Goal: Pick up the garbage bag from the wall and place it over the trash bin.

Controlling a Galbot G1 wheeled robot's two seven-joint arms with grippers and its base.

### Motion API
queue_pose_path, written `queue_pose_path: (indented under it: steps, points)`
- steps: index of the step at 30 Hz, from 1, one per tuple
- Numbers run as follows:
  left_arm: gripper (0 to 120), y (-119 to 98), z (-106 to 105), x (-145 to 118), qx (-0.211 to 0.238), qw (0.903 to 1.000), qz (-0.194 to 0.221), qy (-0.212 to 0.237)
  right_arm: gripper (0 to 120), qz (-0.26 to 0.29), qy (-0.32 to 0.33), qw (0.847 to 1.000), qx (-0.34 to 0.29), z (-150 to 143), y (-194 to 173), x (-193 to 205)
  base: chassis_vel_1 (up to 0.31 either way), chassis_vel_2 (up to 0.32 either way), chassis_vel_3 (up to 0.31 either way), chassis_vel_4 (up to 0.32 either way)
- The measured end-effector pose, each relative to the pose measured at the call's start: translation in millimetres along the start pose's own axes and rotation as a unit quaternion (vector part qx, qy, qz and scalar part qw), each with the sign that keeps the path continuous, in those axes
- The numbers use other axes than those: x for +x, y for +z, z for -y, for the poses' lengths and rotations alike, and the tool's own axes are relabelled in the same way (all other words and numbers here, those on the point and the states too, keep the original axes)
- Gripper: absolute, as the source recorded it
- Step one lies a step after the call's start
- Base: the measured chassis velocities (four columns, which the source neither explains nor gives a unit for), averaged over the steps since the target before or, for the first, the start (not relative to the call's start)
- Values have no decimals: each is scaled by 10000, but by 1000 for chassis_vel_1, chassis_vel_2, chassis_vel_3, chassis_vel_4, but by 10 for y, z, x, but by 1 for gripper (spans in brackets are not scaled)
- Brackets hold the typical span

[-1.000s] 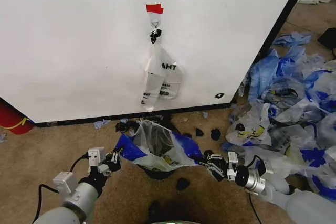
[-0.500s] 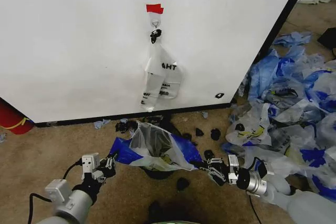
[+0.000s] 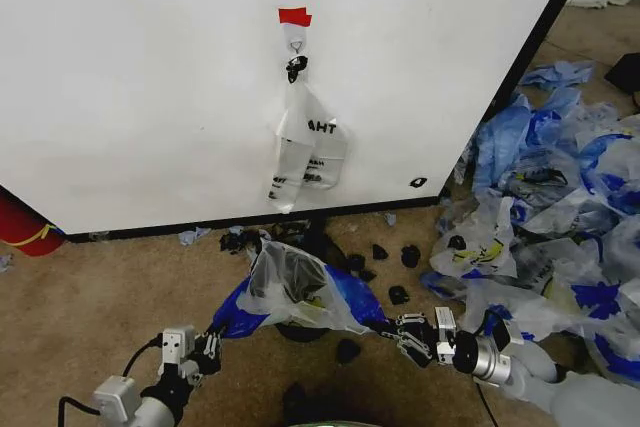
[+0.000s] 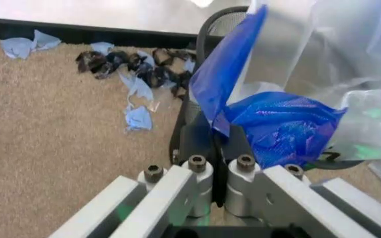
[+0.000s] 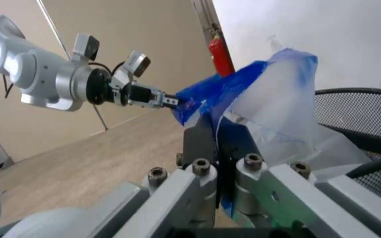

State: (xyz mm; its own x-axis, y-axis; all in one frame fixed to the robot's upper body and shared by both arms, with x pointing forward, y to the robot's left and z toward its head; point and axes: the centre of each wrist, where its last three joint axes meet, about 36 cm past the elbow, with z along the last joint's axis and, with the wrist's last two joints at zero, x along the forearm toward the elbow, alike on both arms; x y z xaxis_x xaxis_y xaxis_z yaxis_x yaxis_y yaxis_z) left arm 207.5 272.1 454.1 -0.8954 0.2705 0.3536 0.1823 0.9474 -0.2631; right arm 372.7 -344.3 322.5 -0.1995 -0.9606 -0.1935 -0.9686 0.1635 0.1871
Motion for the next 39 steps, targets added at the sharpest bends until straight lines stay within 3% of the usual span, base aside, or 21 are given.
queue_pose_path:
  steps: [6,18,28,39]
  points:
    - [0,90,9,93,38,9999,-126,-36,0,-92,13,10000,-5,-17,52,50,0,0,0,0]
    - [0,294,-121,41,-57,9996,-247,-99,0,-279,90,9996,-3,-20,217,209,0,0,0,0]
    - [0,552,-383,-54,-262,9985,-391,-275,0,-302,339,9990,24,57,393,282,0,0,0,0]
    - [0,599,-503,-158,-244,9984,-272,-427,0,-218,613,9978,79,138,434,224,0,0,0,0]
